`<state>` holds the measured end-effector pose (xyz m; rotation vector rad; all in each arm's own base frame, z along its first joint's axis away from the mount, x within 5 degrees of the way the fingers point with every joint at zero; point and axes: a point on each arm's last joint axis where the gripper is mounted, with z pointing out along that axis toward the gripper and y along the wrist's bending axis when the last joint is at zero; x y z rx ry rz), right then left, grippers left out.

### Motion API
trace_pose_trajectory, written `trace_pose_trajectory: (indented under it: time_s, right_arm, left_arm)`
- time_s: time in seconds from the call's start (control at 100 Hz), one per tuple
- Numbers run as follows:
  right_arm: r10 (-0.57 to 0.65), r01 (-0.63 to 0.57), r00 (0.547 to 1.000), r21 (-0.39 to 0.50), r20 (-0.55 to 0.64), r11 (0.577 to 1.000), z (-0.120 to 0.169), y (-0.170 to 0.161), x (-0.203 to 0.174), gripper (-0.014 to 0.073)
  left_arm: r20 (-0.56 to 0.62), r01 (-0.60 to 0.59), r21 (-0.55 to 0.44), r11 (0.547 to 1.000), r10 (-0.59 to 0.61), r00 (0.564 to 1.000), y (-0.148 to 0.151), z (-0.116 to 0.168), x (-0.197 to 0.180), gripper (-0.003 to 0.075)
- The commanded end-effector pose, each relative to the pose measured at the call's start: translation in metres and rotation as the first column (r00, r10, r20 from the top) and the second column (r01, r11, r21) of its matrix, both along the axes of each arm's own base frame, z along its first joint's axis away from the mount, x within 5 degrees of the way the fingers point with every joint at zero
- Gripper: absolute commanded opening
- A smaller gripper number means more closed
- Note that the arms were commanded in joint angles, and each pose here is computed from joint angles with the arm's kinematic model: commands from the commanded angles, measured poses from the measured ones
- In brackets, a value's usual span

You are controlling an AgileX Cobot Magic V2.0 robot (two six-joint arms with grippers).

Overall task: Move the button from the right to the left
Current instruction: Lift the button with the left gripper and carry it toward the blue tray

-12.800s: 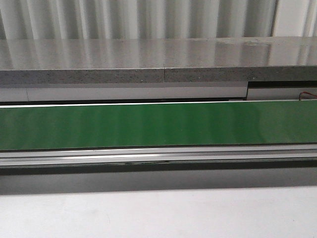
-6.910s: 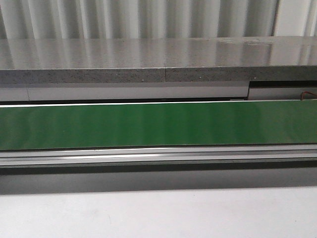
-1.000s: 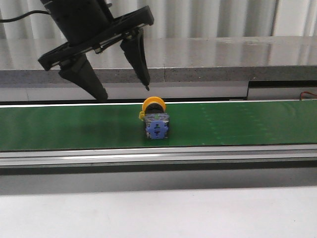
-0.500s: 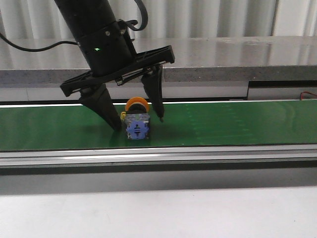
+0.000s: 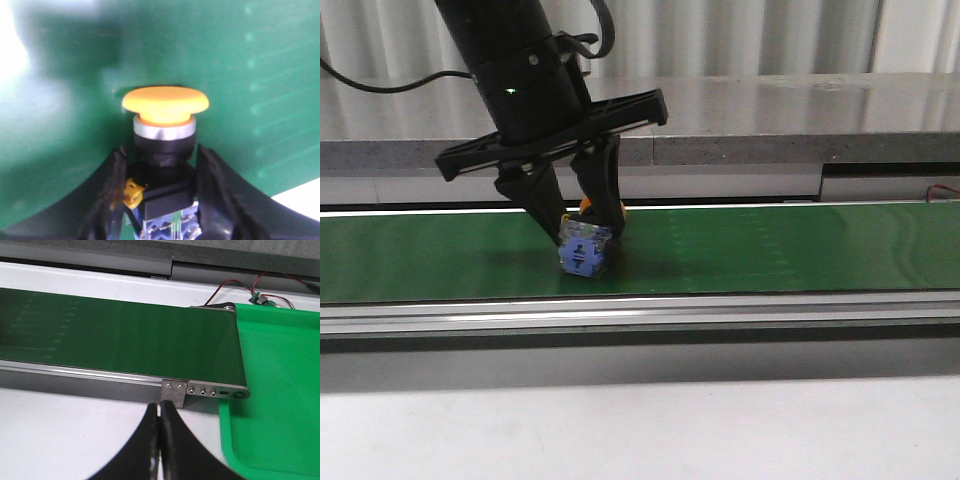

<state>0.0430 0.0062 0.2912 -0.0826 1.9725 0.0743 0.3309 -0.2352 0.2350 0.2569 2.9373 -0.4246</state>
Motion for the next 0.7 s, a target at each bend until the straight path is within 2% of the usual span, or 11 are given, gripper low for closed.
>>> trace_pose_trajectory:
  time_s: [0.0,0.24,0.38,0.69]
  right_arm:
    - [0.000,0.000,0.996,-0.001,0.088,1.000,0.014,0.000,0.002,-0.0066]
    - [0.000,0.000,0.996,-0.001,0.088,1.000,0.014,0.000,0.002,-0.0066]
    - [0.000,0.000,0.996,-0.001,0.088,1.000,0.014,0.000,0.002,-0.0066]
    - [0.000,0.000,0.996,-0.001,0.088,1.000,0.014,0.000,0.002,-0.0066]
  left_arm:
    - [0.125,0.008,-0.051,0.999,-0.002,0.992,0.004,0.050,-0.005,-0.0020]
    - [0.203,-0.028,0.008,1.000,0.025,0.979,0.040,0.079,0.001,-0.0020]
    - [0.203,-0.082,0.060,0.995,0.068,0.977,0.076,0.087,0.009,-0.0020]
    - [0.137,-0.192,0.159,0.968,0.171,0.976,0.170,0.084,0.029,-0.0020]
